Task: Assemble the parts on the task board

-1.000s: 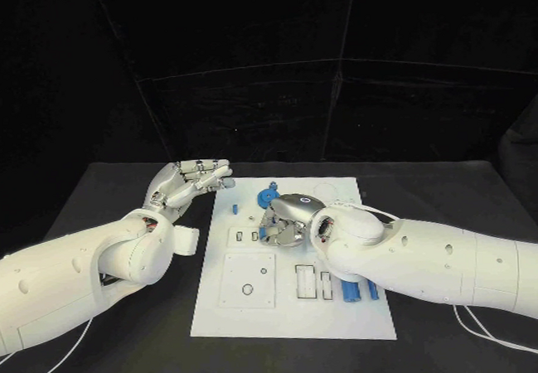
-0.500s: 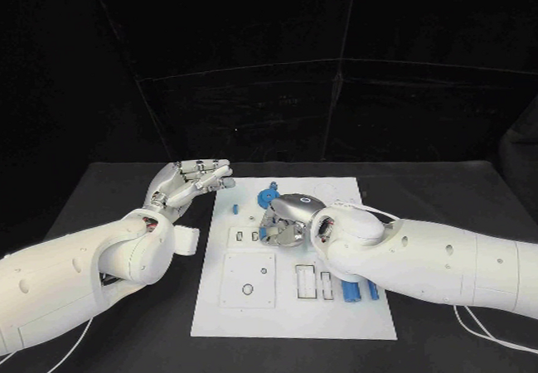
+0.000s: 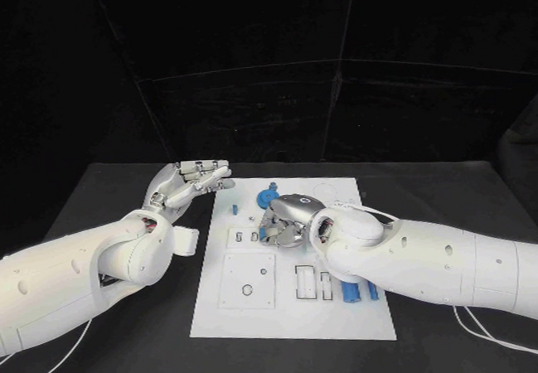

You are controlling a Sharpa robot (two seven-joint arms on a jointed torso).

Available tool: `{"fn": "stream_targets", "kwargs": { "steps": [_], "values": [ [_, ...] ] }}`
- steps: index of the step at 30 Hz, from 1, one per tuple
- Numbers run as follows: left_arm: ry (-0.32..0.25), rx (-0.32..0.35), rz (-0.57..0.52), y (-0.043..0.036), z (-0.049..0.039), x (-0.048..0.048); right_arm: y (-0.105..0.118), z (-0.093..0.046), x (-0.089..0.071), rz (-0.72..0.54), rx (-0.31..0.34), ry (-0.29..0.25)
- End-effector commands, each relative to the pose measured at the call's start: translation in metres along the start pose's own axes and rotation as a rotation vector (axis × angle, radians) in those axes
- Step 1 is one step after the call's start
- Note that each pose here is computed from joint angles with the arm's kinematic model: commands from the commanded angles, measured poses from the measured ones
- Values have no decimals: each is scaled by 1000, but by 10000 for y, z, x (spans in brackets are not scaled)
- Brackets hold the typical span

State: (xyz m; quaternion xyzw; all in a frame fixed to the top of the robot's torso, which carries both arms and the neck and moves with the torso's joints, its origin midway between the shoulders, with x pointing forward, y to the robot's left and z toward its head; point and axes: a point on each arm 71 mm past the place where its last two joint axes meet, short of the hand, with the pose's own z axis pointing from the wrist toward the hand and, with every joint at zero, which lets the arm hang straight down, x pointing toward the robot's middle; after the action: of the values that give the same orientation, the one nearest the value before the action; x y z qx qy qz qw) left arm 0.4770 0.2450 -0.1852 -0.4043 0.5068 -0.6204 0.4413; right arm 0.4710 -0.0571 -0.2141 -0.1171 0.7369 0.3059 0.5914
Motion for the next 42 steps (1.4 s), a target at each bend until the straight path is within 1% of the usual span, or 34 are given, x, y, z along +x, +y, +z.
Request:
{"fn": "stream_targets", "kwargs": {
  "steps": [1, 31, 35, 38, 42],
  "values": [
    [12, 8, -1, -14, 7, 14, -4, -3, 5, -5, 7, -1],
    [13, 5, -2, -10, 8, 12, 7, -1, 3, -3, 12, -6],
    [14, 4, -2, -10, 9, 12, -8, -9, -11, -7, 22, -24],
    [14, -1, -1, -5, 10, 9, -28, -32, -33, -4, 26, -47],
    [27, -17, 20, 8, 10, 8, -52, -102, -77, 6, 15, -84]
  ]
}}
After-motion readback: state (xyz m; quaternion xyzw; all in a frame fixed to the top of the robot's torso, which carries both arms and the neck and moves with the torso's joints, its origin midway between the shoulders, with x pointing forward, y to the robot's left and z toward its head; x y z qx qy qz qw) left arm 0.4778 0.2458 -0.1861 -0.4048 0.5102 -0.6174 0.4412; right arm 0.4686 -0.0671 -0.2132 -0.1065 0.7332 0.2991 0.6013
